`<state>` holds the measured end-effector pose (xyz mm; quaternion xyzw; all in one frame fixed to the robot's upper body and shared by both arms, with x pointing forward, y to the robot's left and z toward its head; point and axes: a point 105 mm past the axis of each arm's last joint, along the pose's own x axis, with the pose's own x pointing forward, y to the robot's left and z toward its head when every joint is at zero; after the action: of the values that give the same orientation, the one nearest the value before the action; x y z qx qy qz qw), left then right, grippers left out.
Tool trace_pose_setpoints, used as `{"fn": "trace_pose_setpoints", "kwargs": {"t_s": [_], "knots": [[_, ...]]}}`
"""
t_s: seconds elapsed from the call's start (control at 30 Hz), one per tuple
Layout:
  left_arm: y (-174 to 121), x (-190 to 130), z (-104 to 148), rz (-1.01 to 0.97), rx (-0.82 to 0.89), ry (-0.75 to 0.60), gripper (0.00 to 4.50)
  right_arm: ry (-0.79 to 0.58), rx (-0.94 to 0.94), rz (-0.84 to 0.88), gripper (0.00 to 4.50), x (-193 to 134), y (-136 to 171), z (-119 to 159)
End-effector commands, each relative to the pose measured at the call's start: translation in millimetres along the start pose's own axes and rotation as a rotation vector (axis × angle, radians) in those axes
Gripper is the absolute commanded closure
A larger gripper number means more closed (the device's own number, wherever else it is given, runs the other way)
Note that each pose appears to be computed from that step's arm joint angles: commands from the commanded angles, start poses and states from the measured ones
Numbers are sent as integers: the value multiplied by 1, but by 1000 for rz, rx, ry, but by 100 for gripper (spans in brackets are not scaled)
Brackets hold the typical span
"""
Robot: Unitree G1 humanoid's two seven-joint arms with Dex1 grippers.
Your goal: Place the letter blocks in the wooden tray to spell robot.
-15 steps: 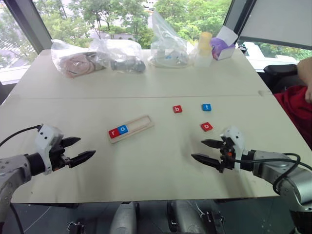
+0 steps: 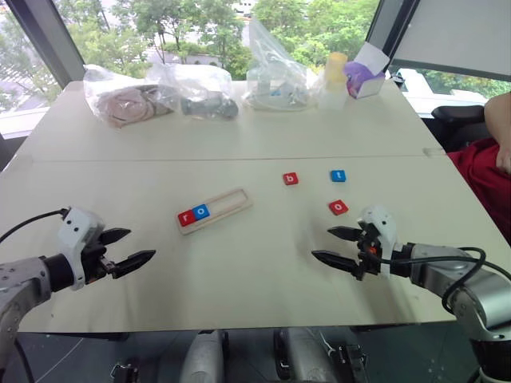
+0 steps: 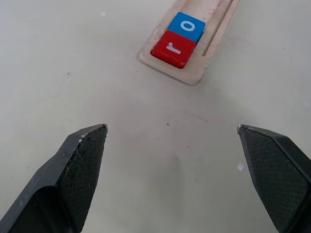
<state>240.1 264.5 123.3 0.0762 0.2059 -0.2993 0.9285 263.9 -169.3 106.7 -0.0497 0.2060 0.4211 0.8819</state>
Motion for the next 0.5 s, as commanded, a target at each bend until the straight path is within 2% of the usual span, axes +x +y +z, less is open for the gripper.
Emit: {"fn": "trace_pose_setpoints", "kwargs": {"t_s": [0.03, 0.13, 0.23, 0.37, 0.5], "knots": [[2, -7, 13, 15, 33, -34, 0, -25, -29, 0, 36, -1, -2, 8], [7, -8, 15, 41, 45, -35, 0, 6, -36, -13, 36, -3, -11, 5], [5, -7, 11, 10, 87, 8, 0, -17, -34, 25, 36, 2, -4, 15], [6, 6, 12, -47, 146, 48, 0, -58, -59, 146, 36, 21, 30, 27], [12, 34, 15, -101, 218, 61, 0, -87, -67, 242, 36, 41, 64, 33]]}}
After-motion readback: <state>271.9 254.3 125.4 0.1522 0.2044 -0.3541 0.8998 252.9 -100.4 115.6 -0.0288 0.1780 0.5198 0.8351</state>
